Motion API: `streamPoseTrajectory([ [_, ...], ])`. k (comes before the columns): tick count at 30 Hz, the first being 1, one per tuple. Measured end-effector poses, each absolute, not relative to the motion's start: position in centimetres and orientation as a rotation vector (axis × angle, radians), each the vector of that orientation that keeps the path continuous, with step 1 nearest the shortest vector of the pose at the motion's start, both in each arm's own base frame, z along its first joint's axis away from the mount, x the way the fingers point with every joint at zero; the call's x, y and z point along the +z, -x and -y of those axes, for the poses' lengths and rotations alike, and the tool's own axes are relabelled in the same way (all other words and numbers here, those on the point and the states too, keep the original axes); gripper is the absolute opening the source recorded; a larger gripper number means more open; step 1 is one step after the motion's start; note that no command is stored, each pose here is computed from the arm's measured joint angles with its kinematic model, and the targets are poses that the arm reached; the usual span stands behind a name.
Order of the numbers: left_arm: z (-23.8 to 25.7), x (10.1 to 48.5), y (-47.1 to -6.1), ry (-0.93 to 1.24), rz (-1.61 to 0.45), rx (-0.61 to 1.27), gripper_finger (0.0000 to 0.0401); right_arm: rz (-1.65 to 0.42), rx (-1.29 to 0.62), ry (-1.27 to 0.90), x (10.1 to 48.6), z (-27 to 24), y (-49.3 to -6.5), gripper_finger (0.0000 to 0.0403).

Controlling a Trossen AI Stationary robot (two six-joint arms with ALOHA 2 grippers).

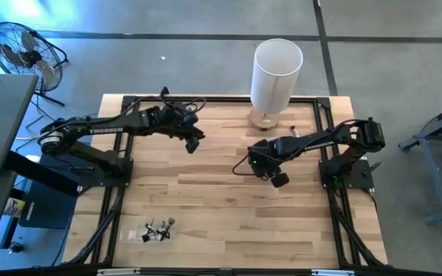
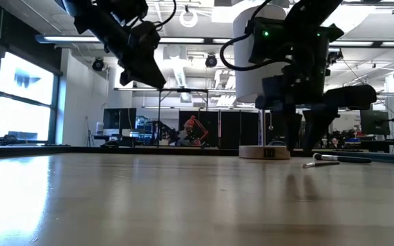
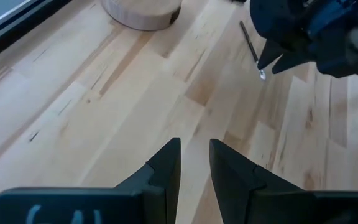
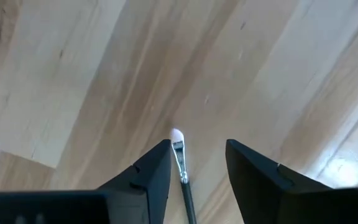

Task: Put items in baskets/containers
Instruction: Put the eyeshadow brush into the transparent organizer

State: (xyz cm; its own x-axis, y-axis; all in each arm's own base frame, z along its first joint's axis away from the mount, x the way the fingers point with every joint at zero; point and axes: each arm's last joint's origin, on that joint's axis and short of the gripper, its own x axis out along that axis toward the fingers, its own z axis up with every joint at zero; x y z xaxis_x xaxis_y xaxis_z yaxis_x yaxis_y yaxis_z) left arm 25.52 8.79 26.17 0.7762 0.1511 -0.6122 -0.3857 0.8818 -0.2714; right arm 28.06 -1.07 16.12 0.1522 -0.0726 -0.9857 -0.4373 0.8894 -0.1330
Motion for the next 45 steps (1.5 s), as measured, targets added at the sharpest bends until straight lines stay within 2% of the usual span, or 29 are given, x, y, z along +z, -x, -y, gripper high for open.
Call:
streamPoseTrajectory([
  [6,-8.8,26.2,-25.5,0.409,-0.612,0.301,0.0083,-1.398,0.283,0.439,15.9,1.1,-28.3,0.0134],
  [18,-8.6,26.2,-25.6,0.436,-0.613,0.254,0.0083,-1.506,0.300,0.421,12.8,0.6,-28.9,0.0125],
  [21,-8.6,26.2,-25.6,0.447,-0.612,0.258,0.0083,-1.502,0.299,0.386,12.7,0.5,-28.9,0.0098],
  [26,-8.6,26.2,-25.6,0.451,-0.611,0.258,0.0083,-1.497,0.318,0.351,12.7,0.3,-28.9,0.0016],
  [32,-8.7,26.2,-25.6,0.452,-0.611,0.258,0.0083,-1.489,0.260,0.292,12.9,0.3,-29.0,0.0008],
  [39,-8.8,26.9,-26.0,0.433,-0.531,0.249,0.0083,-1.317,0.073,0.139,16.9,1.6,-28.6,0.0001],
  [45,-8.7,28.3,-26.8,0.390,-0.391,0.105,0.0086,-1.016,-0.104,-0.036,22.5,2.7,-27.5,0.0001],
])
